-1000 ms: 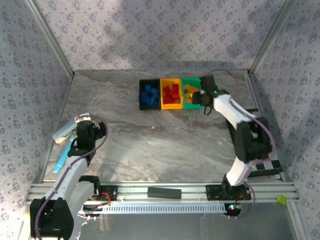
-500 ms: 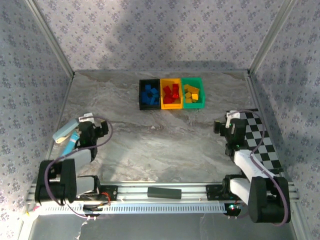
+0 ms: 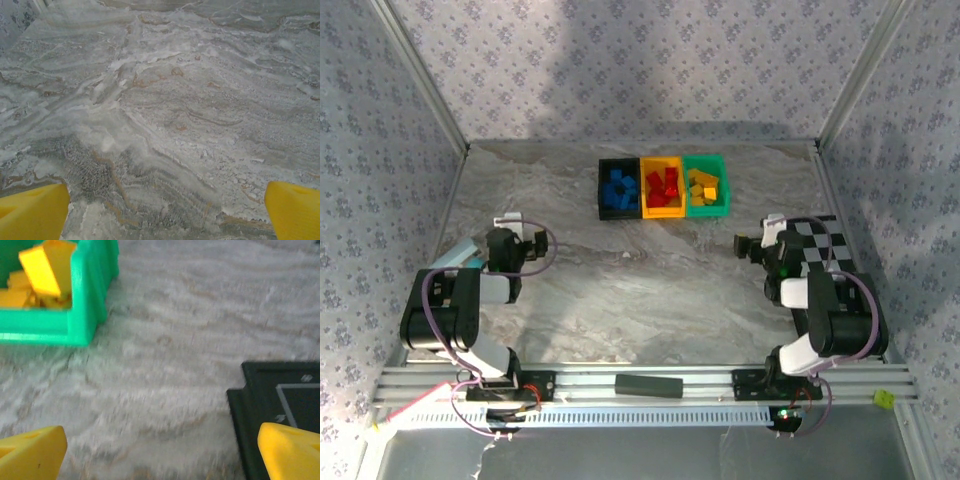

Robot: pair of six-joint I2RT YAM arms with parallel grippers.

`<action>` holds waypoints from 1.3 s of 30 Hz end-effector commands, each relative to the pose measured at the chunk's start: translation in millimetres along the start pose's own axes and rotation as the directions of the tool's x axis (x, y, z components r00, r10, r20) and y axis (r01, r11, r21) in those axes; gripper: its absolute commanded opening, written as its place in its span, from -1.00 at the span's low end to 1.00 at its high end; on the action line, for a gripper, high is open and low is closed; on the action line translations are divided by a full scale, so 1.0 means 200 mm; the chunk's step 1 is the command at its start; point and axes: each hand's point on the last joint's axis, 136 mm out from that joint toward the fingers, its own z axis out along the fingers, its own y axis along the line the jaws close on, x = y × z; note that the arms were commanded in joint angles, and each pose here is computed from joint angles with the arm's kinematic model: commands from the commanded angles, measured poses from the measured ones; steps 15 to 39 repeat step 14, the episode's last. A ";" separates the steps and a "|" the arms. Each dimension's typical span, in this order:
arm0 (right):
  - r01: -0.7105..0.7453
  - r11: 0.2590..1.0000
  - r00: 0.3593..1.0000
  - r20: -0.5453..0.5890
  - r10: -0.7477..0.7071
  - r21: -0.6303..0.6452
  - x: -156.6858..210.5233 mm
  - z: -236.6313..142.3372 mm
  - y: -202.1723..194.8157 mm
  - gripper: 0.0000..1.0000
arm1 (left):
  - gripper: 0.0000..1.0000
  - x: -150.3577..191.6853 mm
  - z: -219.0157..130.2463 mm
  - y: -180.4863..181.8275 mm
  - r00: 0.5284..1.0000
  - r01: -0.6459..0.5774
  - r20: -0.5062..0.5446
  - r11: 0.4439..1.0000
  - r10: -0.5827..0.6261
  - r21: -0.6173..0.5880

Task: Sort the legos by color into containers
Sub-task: Reset both arms

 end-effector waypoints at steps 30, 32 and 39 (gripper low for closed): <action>-0.015 0.997 1.000 0.000 0.015 0.070 -0.03 0.03 -0.04 1.00 | 0.99 -0.10 0.01 -0.01 0.998 -0.008 0.057 1.000 0.007 0.023; -0.015 0.997 1.000 0.000 0.015 0.070 -0.03 0.03 -0.04 1.00 | 0.99 -0.10 0.01 -0.01 0.998 -0.008 0.057 1.000 0.007 0.023; -0.015 0.997 1.000 0.000 0.015 0.070 -0.03 0.03 -0.04 1.00 | 0.99 -0.10 0.01 -0.01 0.998 -0.008 0.057 1.000 0.007 0.023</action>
